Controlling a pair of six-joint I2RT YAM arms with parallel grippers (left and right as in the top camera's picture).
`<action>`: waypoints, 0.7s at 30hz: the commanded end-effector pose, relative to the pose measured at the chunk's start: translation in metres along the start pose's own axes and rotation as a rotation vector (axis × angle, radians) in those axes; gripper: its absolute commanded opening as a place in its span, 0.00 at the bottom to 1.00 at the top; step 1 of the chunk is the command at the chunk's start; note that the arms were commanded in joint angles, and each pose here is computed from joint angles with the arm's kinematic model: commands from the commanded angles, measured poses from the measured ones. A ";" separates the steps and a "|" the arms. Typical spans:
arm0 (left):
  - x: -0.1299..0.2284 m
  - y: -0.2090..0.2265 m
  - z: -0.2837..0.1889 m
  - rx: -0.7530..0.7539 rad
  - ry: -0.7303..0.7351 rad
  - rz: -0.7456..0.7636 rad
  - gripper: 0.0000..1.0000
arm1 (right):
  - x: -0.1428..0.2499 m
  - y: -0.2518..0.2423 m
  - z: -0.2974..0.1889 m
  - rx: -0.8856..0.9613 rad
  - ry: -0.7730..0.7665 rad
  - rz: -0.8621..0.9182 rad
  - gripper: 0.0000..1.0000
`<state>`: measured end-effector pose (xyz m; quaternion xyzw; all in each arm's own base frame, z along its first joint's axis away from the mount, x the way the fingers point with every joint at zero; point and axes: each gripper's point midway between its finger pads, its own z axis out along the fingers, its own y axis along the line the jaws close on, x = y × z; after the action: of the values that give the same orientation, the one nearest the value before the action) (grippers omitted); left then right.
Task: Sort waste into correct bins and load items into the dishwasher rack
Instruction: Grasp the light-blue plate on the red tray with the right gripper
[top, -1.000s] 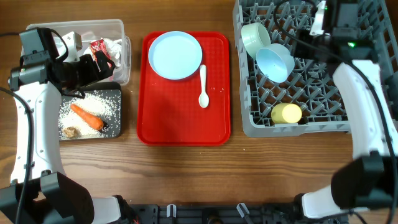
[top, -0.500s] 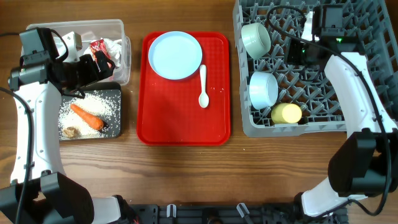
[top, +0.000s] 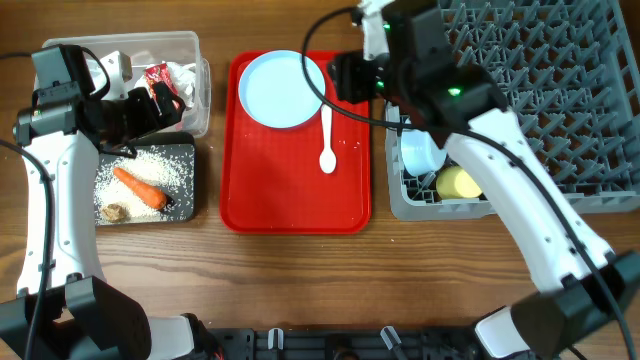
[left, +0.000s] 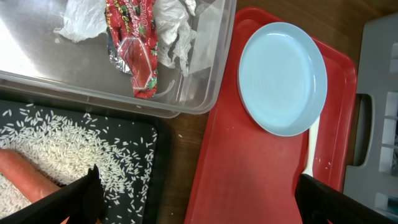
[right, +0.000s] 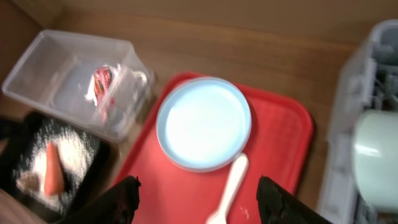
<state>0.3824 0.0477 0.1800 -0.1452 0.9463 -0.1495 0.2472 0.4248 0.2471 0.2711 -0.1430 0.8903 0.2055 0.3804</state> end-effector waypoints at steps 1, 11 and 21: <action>-0.005 -0.002 -0.003 0.014 -0.011 0.015 1.00 | 0.023 -0.003 0.065 0.017 0.071 0.094 0.63; -0.005 -0.002 -0.003 0.014 -0.011 0.015 1.00 | 0.124 -0.022 0.180 0.087 0.292 0.322 0.54; -0.005 -0.002 -0.003 0.014 -0.011 0.015 1.00 | 0.168 -0.031 0.205 0.117 0.389 0.382 0.50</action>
<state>0.3824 0.0477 0.1800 -0.1454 0.9463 -0.1495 0.2472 0.4561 0.2972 0.0263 0.0050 0.9648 0.1889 0.1827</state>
